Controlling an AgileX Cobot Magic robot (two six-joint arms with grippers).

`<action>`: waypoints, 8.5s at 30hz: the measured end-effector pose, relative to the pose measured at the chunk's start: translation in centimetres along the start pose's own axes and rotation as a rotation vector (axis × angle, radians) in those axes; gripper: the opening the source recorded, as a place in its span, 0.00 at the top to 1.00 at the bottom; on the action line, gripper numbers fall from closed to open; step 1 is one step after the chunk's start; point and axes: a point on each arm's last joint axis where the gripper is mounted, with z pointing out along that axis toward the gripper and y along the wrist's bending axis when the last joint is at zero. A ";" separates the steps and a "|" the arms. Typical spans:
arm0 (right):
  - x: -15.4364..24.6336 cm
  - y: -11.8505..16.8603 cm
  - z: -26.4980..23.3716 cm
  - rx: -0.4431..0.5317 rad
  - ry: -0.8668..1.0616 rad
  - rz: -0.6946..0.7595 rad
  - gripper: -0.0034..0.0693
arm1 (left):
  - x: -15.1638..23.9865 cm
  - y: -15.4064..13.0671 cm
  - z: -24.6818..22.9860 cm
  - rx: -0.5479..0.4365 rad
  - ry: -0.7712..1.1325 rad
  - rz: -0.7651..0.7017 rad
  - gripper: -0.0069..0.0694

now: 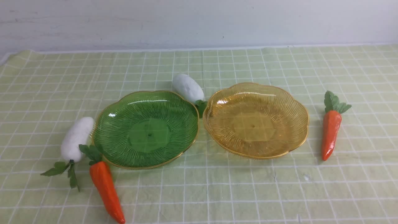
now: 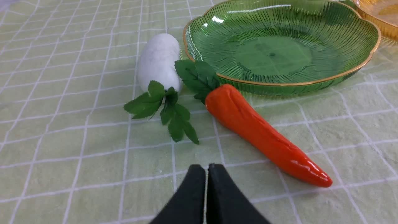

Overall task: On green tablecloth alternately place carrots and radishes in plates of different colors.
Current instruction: 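Pick up the carrot and put it on the nearest plate, then pick up the vegetable and place it in the green plate with the right gripper, then pick up the white radish and place it on the plate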

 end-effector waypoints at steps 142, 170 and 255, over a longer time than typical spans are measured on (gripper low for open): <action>-6.2 -1.0 36.5 -0.068 1.077 0.275 0.60 | -18.4 0.6 29.0 0.328 0.890 -0.267 0.35; -13.8 28.8 36.7 -0.838 0.775 0.222 0.44 | -14.6 8.6 24.4 0.131 0.934 -0.293 0.42; -22.6 19.5 40.2 -0.732 0.459 -0.013 0.41 | -30.5 -0.1 32.7 0.338 0.654 -0.222 0.92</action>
